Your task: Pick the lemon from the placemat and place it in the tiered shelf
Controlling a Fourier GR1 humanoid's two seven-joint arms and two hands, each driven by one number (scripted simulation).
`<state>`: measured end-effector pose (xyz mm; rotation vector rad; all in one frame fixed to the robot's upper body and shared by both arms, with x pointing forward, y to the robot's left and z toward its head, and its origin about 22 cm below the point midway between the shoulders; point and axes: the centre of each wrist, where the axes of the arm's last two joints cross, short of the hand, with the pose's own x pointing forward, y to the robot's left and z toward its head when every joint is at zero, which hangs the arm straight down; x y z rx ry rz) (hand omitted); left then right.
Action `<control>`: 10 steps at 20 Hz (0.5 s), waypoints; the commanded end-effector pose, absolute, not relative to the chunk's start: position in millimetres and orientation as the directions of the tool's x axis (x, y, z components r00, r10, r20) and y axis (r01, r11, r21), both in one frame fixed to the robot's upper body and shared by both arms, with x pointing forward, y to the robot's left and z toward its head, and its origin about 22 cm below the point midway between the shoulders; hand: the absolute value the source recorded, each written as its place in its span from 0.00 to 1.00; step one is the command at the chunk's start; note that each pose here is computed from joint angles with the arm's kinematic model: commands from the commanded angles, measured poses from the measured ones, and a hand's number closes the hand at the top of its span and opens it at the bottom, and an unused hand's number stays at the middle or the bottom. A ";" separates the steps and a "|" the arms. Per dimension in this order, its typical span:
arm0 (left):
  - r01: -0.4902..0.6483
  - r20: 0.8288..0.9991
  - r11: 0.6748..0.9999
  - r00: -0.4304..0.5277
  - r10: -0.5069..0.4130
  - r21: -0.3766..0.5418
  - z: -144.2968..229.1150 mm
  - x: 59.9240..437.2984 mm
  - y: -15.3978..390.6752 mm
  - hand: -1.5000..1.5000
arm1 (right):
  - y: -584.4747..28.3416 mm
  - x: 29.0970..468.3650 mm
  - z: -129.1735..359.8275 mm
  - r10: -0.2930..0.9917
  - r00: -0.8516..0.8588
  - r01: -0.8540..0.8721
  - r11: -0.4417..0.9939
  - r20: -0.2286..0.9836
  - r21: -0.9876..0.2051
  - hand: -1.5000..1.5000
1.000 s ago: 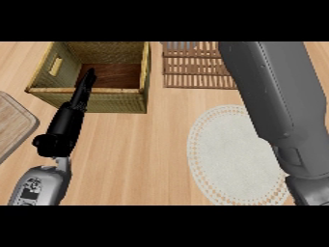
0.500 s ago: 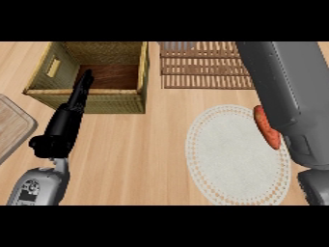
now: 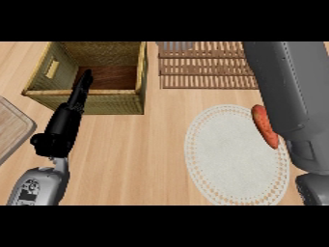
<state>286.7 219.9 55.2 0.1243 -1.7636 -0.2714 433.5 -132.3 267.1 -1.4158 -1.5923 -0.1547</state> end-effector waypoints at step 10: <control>0.096 0.973 0.968 -0.027 -0.229 0.231 14.6 276.1 213.8 0.50 | -125.1 414.9 307.4 0.530 -0.045 0.832 0.489 0.847 -0.262 0.00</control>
